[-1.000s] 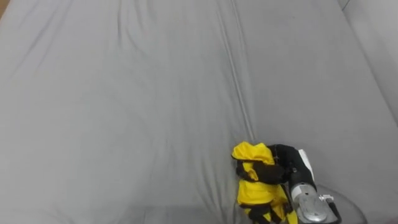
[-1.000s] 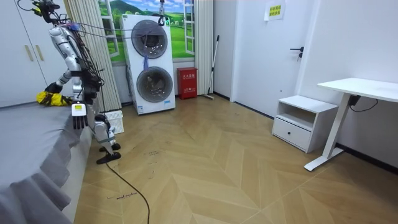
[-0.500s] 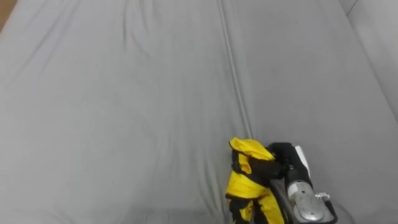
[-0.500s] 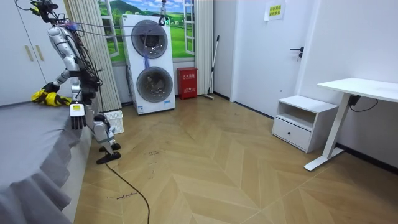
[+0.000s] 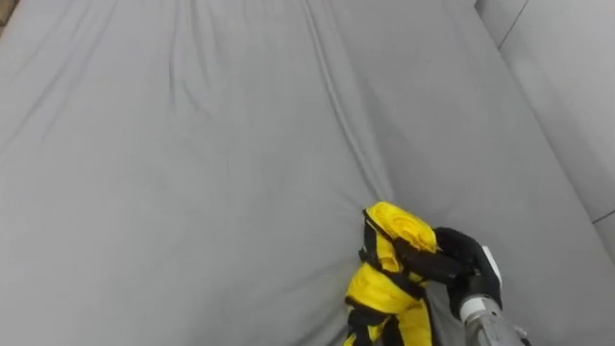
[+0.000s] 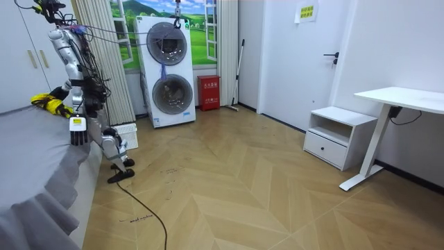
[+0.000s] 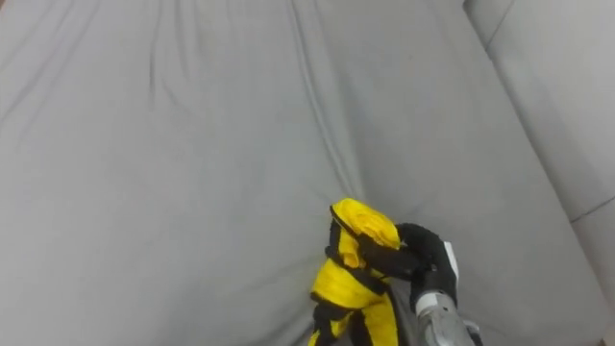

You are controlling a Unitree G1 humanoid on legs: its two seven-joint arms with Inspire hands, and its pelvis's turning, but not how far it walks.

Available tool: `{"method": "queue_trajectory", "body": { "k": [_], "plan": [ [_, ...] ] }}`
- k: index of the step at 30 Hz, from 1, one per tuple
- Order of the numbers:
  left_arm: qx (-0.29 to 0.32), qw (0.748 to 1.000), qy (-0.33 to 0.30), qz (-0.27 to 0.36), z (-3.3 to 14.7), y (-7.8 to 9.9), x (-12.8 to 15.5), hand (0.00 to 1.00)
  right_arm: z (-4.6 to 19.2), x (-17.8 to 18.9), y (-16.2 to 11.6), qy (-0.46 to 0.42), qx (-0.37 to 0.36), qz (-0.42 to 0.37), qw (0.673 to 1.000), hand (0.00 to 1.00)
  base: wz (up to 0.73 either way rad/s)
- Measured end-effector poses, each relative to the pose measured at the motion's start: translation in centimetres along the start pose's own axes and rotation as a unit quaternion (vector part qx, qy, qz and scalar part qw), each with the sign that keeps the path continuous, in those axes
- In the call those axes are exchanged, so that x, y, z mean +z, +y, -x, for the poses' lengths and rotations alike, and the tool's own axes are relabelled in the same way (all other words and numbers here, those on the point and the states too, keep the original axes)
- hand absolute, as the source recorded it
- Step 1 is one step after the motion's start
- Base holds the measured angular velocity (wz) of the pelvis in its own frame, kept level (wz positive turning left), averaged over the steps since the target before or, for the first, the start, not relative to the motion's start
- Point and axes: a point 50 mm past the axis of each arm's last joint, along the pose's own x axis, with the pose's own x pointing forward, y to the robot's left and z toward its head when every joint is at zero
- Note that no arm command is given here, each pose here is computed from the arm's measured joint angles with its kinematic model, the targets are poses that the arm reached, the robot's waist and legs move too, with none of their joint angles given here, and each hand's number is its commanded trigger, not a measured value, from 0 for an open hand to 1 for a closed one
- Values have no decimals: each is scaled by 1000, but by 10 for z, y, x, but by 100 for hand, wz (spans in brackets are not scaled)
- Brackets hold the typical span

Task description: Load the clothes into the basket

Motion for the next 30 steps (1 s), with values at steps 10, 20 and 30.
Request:
{"method": "queue_trajectory", "body": {
  "k": [10, 20, 30],
  "plan": [
    [3, 999, 37, -26, 3, 4, -18, 0, 16, 21, -45, -54, -95, -75, 991, 98, -20],
    [8, 994, 89, -66, 9, 14, -41, 0, 35, 21, -71, -62, -163, -90, 981, 100, -36],
    [20, 987, 142, -69, 13, 22, -56, 0, 46, 5, -86, -34, -193, -105, 975, 100, -33]
  ]
}}
